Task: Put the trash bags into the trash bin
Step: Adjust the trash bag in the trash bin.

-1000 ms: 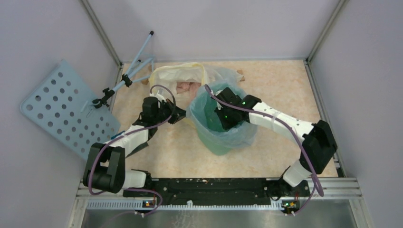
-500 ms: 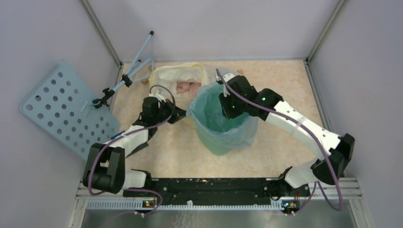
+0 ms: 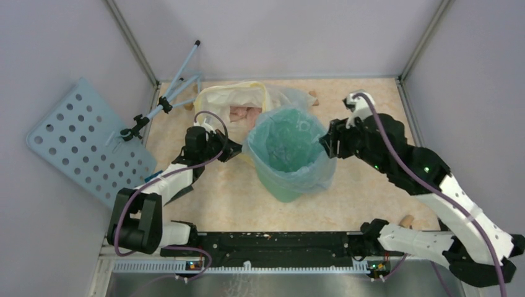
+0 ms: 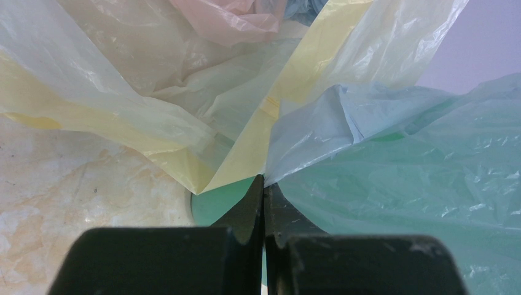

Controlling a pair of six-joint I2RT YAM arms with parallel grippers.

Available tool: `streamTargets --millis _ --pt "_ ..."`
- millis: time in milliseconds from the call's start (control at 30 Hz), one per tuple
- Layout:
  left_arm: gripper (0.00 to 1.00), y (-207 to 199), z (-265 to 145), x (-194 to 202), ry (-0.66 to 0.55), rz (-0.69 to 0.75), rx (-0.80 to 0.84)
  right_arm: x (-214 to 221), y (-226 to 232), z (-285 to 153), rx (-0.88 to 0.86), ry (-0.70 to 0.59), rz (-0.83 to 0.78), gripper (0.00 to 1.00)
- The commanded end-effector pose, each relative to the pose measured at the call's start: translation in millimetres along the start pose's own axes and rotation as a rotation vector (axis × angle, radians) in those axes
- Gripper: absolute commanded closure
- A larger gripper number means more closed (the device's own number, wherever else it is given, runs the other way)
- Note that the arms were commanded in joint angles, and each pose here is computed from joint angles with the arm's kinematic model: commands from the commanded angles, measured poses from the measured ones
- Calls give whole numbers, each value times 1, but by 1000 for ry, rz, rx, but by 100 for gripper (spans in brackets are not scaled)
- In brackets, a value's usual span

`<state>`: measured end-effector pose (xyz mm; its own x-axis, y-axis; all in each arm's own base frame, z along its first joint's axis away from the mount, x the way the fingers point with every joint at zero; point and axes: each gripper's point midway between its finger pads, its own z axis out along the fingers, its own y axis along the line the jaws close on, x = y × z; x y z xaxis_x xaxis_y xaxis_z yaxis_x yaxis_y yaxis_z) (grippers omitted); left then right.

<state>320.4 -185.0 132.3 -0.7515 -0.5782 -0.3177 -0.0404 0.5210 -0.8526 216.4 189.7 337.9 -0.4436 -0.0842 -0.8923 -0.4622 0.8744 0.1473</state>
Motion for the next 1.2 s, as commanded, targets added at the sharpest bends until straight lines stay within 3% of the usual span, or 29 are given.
streamTargets --millis 0,200,367,667,800,1167 --pt "100 -23 -2 -14 -40 59 56 -5 -34 -23 147 -121 75 48" --pt "100 -25 -5 -14 -46 67 58 48 -65 -30 271 -66 135 48" --pt "100 -25 -6 -13 -41 65 60 81 -81 -40 296 -96 207 48" --pt "100 -17 -7 -5 -40 43 50 64 -56 -41 155 -129 237 47" --pt "100 -20 -10 -5 -46 42 58 80 -56 -20 189 -65 216 44" --pt "100 -19 -7 -2 -36 38 56 115 -71 19 250 -128 236 42"
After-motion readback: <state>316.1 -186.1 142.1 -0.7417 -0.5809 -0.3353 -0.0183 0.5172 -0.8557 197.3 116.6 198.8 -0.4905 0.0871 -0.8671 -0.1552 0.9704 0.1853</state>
